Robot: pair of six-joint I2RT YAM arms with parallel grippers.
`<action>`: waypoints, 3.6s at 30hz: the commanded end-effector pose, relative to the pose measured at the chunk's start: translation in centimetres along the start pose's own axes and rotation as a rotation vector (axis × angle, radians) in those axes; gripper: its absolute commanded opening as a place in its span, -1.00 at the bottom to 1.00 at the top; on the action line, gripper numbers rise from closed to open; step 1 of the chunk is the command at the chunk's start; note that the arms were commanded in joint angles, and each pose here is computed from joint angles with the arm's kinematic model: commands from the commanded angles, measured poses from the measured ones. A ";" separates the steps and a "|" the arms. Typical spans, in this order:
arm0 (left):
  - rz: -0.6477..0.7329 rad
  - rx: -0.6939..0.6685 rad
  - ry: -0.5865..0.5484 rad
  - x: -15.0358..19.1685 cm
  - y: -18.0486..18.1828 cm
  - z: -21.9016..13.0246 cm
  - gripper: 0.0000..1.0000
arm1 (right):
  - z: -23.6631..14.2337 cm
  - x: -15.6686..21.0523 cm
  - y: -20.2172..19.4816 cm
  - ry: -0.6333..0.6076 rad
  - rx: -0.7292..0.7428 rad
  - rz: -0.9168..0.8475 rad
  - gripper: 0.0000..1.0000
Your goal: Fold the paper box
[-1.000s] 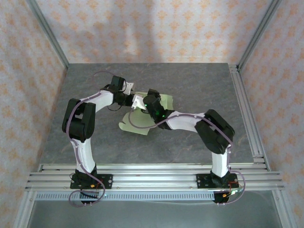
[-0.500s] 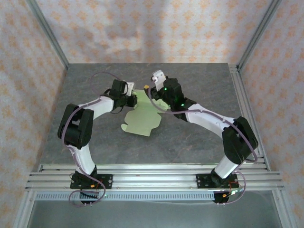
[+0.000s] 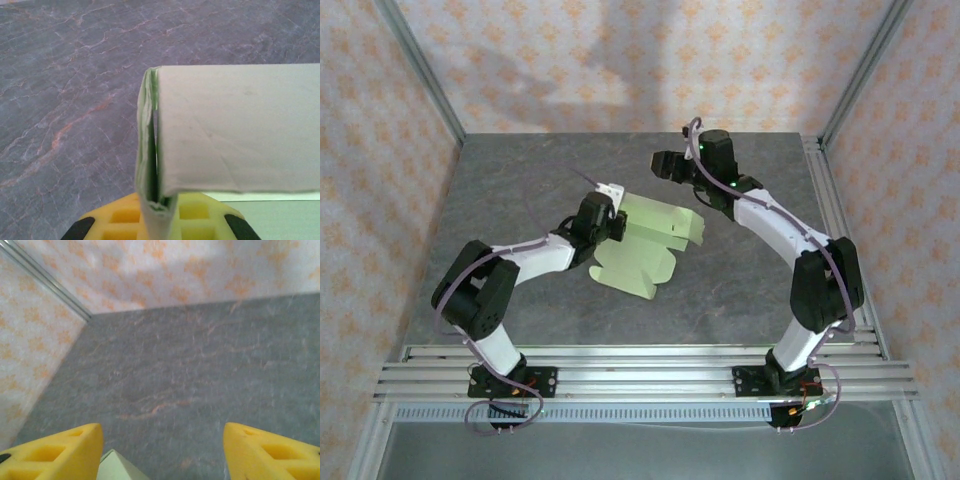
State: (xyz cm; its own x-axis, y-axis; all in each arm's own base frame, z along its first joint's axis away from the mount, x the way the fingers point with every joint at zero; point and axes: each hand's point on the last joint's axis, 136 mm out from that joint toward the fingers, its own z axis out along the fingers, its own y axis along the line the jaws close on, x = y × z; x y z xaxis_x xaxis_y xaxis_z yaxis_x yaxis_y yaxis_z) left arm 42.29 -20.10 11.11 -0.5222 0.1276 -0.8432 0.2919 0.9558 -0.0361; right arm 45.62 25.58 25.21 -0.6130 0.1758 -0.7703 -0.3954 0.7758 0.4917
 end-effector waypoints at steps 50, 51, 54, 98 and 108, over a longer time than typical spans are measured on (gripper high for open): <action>-0.105 -0.094 -0.063 4.6 2.0 1.2 -0.59 | 5.9 18.4 -1.0 0.716 -0.116 0.025 0.25; -0.105 -0.095 -0.061 4.6 2.0 1.2 -0.60 | 5.8 18.4 -0.9 0.718 -0.116 0.023 0.25; -0.105 -0.095 -0.048 5.1 2.0 1.3 -0.65 | 5.7 18.6 -0.6 0.726 -0.122 0.020 0.25; -0.128 -0.061 -0.010 6.2 1.7 2.6 -1.00 | 4.9 15.3 0.6 0.627 -0.108 0.002 0.28; -0.226 0.120 -0.018 3.8 1.3 1.4 -1.00 | 2.0 6.6 -0.9 0.329 -0.098 0.114 0.36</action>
State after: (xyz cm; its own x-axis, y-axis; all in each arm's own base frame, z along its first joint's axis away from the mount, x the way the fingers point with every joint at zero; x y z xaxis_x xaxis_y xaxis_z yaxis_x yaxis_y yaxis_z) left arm 41.56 -17.86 4.98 -0.5679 -0.0422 -0.8220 0.2097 0.9583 -0.1941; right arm 41.21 28.89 14.85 -0.8852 -0.0834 -0.4577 -0.3787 0.7006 0.6048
